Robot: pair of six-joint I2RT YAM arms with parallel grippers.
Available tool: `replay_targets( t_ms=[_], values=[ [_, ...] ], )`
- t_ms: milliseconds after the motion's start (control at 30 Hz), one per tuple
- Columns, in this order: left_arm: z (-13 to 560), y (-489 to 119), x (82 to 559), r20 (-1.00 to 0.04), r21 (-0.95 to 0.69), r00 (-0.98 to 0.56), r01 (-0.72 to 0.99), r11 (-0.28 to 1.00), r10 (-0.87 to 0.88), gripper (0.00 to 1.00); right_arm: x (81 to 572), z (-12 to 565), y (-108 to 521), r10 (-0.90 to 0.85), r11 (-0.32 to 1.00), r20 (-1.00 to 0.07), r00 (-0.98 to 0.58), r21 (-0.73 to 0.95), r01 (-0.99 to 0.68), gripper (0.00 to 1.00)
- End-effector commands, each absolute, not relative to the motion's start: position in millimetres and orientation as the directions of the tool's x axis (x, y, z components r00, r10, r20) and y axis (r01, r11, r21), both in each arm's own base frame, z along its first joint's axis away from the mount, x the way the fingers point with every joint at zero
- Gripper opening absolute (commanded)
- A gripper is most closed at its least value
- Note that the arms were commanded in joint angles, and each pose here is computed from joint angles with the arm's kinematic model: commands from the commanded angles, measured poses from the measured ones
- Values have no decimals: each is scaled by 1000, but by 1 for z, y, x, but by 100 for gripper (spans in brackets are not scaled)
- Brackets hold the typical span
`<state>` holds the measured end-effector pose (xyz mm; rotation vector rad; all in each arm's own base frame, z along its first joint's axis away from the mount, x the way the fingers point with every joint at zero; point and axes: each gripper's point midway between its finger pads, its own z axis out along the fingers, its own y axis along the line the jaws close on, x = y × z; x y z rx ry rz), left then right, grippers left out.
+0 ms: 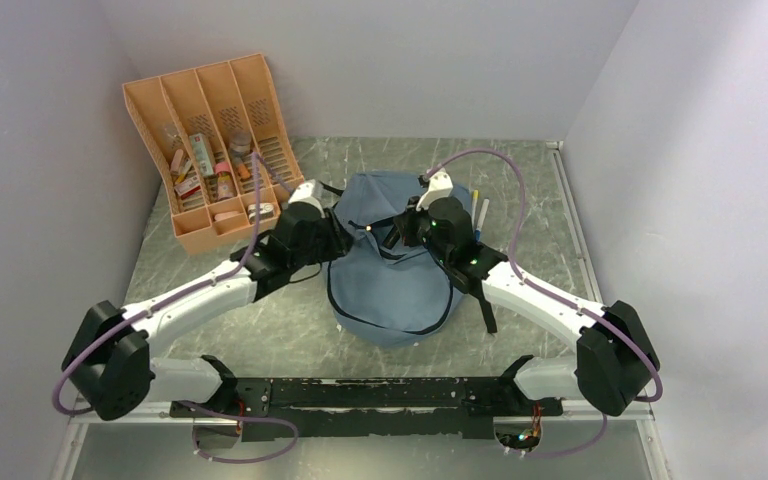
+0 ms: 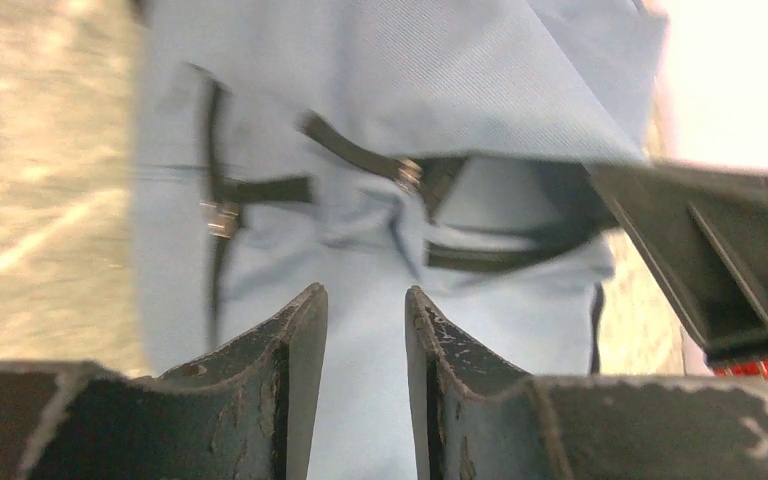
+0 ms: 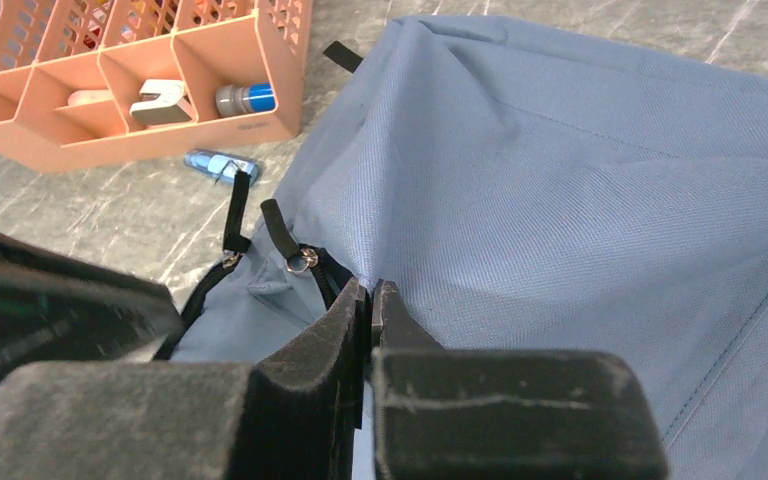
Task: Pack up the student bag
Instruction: Place the stationery in the student bag.
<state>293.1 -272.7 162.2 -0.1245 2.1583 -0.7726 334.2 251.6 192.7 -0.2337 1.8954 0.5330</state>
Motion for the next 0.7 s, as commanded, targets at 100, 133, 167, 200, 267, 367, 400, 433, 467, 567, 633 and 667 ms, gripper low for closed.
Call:
replay_targets(
  t_ms=[100, 133, 167, 200, 267, 367, 400, 433, 467, 567, 633, 667],
  values=[
    [160, -181, 318, -700, -477, -539, -135, 869, -468, 41, 330, 206, 255, 130, 861, -928, -350, 281, -424, 0],
    [155, -170, 321, -697, -463, -529, -183, 867, -484, 41, 329, 205, 256, 129, 860, -928, -351, 281, -427, 0],
    [150, -161, 324, -687, -452, -527, -227, 863, -499, 42, 329, 205, 256, 130, 859, -927, -351, 282, -428, 0],
    [145, -154, 327, -680, -442, -527, -261, 858, -510, 43, 329, 205, 256, 131, 857, -927, -351, 283, -430, 0],
    [134, -143, 332, -666, -420, -524, -324, 848, -530, 50, 329, 205, 257, 128, 855, -927, -352, 283, -434, 0],
    [120, -135, 343, -649, -403, -512, -395, 826, -562, 60, 327, 204, 257, 124, 853, -927, -353, 282, -439, 0],
    [115, -134, 347, -644, -398, -509, -415, 818, -572, 62, 327, 204, 256, 123, 855, -928, -352, 279, -438, 0],
    [112, -133, 353, -640, -396, -505, -429, 812, -579, 63, 326, 205, 256, 122, 854, -928, -351, 278, -439, 0],
    [110, -133, 358, -639, -392, -500, -442, 807, -585, 64, 326, 205, 255, 122, 856, -929, -349, 277, -437, 0],
    [102, -130, 375, -636, -378, -470, -500, 779, -611, 65, 325, 206, 254, 120, 855, -930, -347, 275, -440, 0],
    [96, -126, 384, -636, -365, -439, -553, 749, -635, 64, 323, 207, 253, 120, 854, -931, -346, 275, -442, 0],
    [91, -123, 387, -632, -351, -427, -587, 730, -647, 64, 323, 207, 253, 120, 854, -931, -345, 274, -442, 0]
  ],
)
